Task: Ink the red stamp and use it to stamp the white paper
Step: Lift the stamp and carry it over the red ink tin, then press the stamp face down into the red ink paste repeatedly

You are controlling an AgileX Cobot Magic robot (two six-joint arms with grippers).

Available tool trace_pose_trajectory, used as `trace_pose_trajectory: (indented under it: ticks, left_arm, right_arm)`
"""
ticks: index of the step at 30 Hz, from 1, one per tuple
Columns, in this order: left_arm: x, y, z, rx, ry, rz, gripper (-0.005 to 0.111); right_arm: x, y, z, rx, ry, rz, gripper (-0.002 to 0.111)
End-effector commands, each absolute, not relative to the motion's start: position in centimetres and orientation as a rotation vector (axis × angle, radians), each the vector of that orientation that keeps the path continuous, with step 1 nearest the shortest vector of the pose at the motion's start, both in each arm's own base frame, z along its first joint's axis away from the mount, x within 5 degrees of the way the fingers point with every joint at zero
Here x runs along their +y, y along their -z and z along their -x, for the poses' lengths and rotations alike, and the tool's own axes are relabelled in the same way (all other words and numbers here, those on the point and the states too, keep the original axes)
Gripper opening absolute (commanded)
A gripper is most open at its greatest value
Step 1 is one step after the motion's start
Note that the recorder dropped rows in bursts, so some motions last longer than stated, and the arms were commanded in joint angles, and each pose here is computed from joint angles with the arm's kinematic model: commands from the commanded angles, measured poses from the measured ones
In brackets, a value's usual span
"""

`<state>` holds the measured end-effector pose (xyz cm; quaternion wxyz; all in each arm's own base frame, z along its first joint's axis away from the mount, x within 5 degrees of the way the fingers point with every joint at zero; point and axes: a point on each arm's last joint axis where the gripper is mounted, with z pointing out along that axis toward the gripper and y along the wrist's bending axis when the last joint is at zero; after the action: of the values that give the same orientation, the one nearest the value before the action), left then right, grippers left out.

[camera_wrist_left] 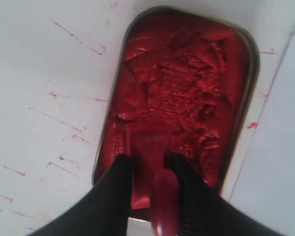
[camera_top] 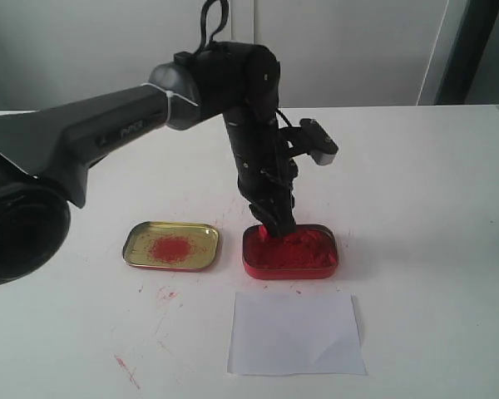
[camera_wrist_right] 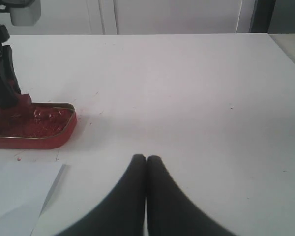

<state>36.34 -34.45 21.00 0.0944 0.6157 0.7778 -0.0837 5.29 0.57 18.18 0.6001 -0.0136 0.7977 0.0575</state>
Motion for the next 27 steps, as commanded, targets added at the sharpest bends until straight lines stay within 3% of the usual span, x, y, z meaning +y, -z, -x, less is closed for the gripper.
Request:
trace_pose_trajectory:
  ticks: [1,27]
  left_arm:
    - [-34.6,-20.1,-35.8,2.378,0.222,-1.886,0.0]
    - [-35.8,-19.3,-34.9,2.388,0.243,-1.905,0.0]
  right_arm:
    - [0.5,-18.2,-5.3,1.835,-0.134,0.025,0.0]
    - [0.5,-18.2,-5.3,1.835,-0.134,0.025,0.0]
